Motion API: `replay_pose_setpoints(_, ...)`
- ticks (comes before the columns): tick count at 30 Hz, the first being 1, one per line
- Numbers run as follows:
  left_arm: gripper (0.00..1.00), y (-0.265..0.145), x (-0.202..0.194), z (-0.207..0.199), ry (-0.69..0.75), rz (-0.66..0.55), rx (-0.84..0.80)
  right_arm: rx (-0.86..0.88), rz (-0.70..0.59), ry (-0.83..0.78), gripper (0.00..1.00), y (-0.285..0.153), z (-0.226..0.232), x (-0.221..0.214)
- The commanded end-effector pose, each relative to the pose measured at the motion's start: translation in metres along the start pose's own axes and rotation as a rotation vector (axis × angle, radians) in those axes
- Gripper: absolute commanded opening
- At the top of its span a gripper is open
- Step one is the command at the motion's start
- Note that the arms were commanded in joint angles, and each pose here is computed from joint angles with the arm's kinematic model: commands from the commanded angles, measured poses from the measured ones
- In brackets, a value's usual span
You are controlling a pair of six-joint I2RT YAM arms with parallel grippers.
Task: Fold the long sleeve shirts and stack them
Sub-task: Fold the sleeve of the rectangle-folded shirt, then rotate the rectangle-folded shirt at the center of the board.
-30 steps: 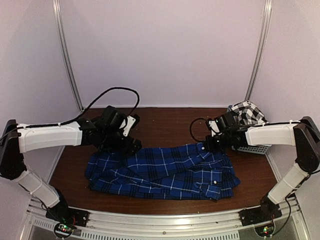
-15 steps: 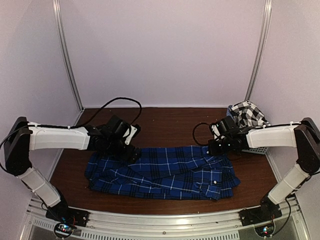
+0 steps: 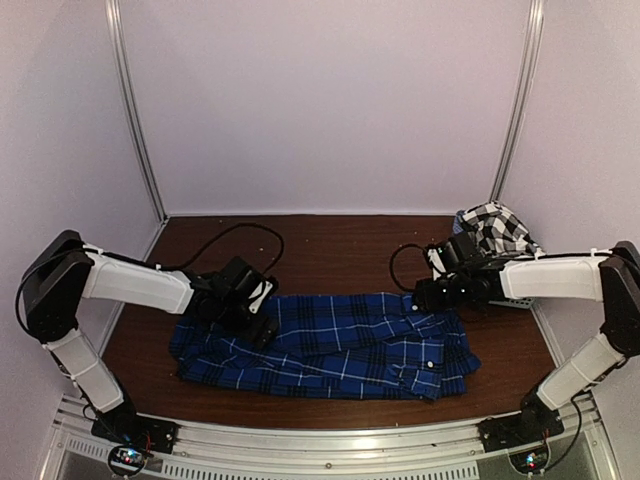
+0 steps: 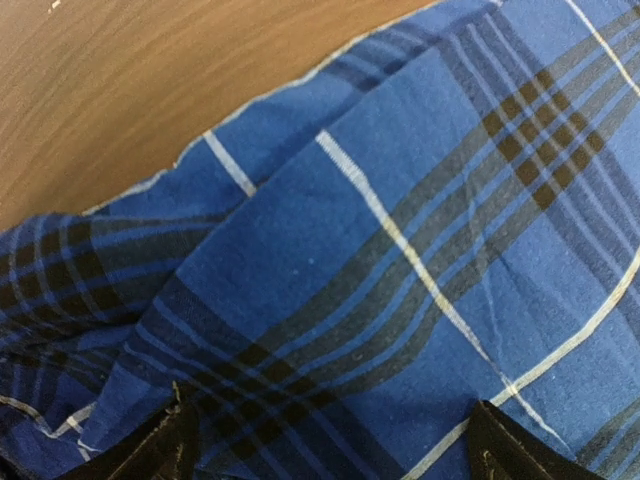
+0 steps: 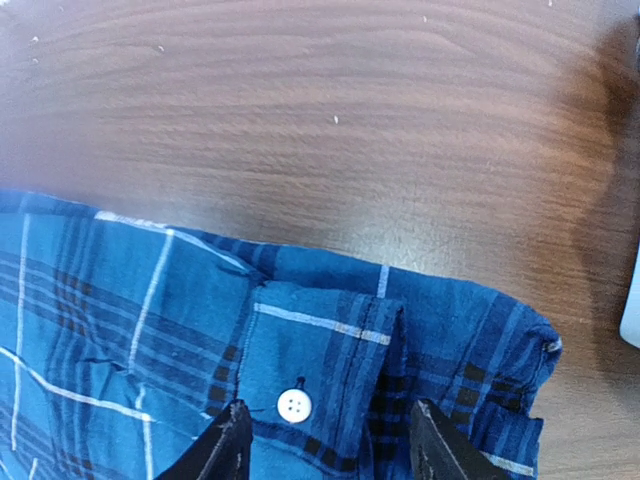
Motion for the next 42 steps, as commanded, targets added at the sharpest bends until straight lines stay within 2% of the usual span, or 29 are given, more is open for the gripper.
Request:
replay_pose_setpoints(1, 0.96, 0.01, -0.006, -0.003, -0.023, -0.014, -0.006, 0.025, -0.05, 0.01, 0.56, -0.015, 0.006, 0.003)
replay_pose_setpoints(8, 0.97, 0.019, -0.014, -0.001, -0.046, 0.005, 0.01, 0.057, 0.0, 0.036, 0.56, -0.003, 0.01, -0.032)
replay_pose_setpoints(16, 0.97, 0.034, 0.012, 0.008, -0.041, 0.003, 0.034, 0.063, 0.083, 0.081, 0.55, 0.007, 0.004, -0.071)
replay_pose_setpoints(24, 0.97, 0.063, 0.069, 0.025, -0.038, -0.038, 0.033, 0.091, 0.071, 0.155, 0.54, -0.004, 0.006, -0.097)
replay_pose_setpoints(29, 0.98, 0.088, 0.125, 0.031, -0.01, -0.087, 0.039, 0.142, 0.034, 0.212, 0.54, -0.015, 0.031, -0.114)
replay_pose_setpoints(33, 0.97, 0.069, 0.173, 0.038, -0.028, -0.19, 0.03, 0.174, -0.005, 0.184, 0.53, -0.027, 0.059, -0.117)
replay_pose_setpoints(35, 0.98, 0.052, 0.184, 0.041, -0.034, -0.236, 0.027, 0.22, -0.036, 0.146, 0.54, -0.038, 0.078, -0.113)
replay_pose_setpoints(42, 0.98, 0.0, 0.172, 0.052, -0.106, -0.331, 0.02, 0.274, -0.142, 0.06, 0.57, -0.064, 0.103, -0.079)
Point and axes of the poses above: each gripper's point midway between its finger pads, its own y axis out along the fingers, its own z axis along the line the jaws close on, x = y × z, the point moved 4 cm from there along -y, back along the fingers, and after that the axes turned 7 degrees about -y, right-handed, at the moved point
